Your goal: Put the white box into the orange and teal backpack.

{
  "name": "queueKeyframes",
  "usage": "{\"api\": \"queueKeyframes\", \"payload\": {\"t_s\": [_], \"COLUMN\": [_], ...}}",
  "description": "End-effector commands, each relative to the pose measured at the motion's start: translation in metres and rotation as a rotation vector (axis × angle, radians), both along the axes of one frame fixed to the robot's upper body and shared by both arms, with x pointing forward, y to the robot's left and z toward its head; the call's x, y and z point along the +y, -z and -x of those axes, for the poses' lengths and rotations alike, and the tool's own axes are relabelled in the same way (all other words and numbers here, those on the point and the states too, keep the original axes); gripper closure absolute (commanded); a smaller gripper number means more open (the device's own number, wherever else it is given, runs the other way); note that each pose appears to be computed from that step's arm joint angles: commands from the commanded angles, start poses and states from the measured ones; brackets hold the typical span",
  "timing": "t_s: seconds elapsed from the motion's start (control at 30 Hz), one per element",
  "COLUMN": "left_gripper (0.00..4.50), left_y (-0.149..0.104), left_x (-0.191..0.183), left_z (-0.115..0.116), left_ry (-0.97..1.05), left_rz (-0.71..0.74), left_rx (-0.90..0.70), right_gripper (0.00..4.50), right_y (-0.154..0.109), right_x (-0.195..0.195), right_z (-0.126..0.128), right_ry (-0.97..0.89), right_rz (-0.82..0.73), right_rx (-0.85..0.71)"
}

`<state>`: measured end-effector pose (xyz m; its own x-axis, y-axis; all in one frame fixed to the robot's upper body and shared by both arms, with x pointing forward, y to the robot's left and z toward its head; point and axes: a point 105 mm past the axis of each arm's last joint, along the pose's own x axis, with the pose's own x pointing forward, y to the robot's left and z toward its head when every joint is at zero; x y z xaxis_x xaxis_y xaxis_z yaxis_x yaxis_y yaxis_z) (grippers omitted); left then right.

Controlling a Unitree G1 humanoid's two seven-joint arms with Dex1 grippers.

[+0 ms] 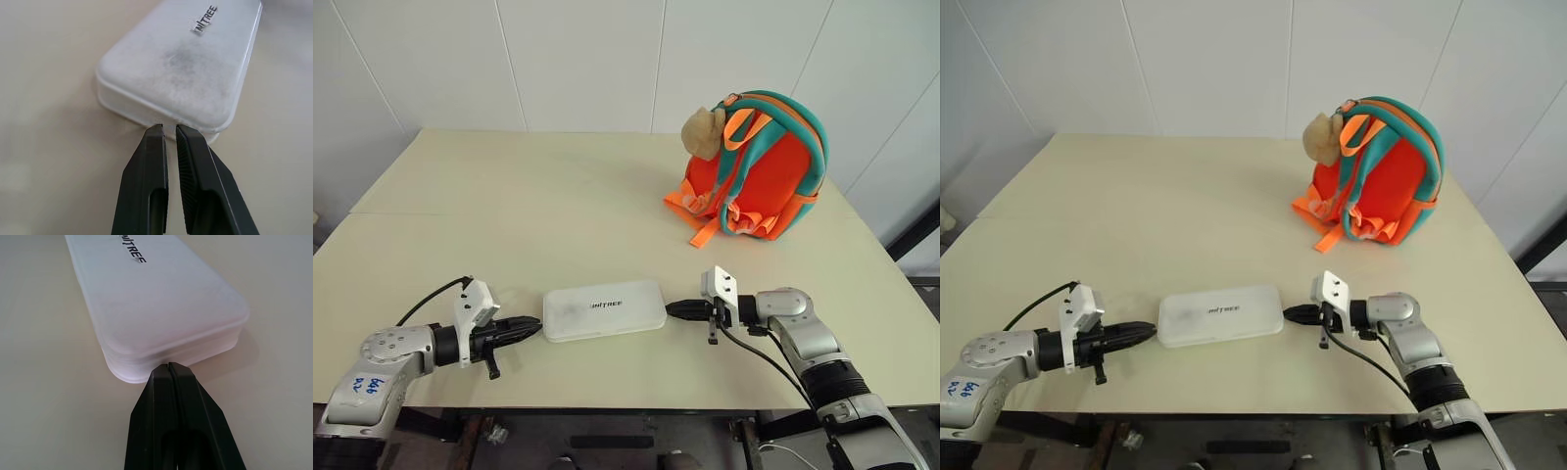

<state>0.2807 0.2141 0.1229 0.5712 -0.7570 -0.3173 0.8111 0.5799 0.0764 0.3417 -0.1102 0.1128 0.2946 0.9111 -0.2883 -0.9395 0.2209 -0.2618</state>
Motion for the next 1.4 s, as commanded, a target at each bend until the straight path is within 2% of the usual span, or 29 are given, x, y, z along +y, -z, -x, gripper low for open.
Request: {"api": "queueKeyframes", "payload": {"t_s": [0.03, 0.27, 0.63, 0.87, 1.17, 1.2, 1.27, 1.4], "left_gripper": [4.06, 4.06, 4.06, 4.06, 4.06, 3.88, 3.48, 2.31], "left_y": [-0.005, 0.003, 0.008, 0.007, 0.011, 0.013, 0.016, 0.016], "left_x": [-0.008, -0.016, -0.054, -0.071, -0.071, -0.069, -0.066, -0.066], "left_z": [0.003, -0.007, -0.018, -0.019, -0.021, -0.021, -0.023, -0.024], "left_ry": [0.036, 0.053, 0.218, 0.291, 0.270, 0.262, 0.228, 0.185], "left_rz": [-0.002, -0.003, 0.010, 0.040, 0.012, -0.001, -0.013, 0.032], "left_rx": [-0.020, -0.018, -0.011, -0.003, 0.008, 0.020, 0.029, 0.035], "right_gripper": [4.46, 4.46, 4.46, 4.46, 4.46, 4.49, 4.11, 2.96], "right_y": [-0.007, -0.007, -0.001, 0.000, 0.004, 0.005, 0.007, 0.003], "right_x": [0.010, 0.010, 0.000, -0.025, -0.027, -0.027, -0.028, -0.039], "right_z": [0.005, 0.013, 0.036, 0.035, 0.033, 0.033, 0.034, 0.030], "right_ry": [-0.047, -0.046, -0.017, 0.080, 0.105, 0.110, 0.111, 0.148], "right_rz": [-0.014, -0.035, -0.028, -0.003, -0.004, -0.002, 0.006, 0.016], "right_rx": [-0.035, -0.016, 0.053, 0.049, 0.067, 0.081, 0.097, 0.095]}}
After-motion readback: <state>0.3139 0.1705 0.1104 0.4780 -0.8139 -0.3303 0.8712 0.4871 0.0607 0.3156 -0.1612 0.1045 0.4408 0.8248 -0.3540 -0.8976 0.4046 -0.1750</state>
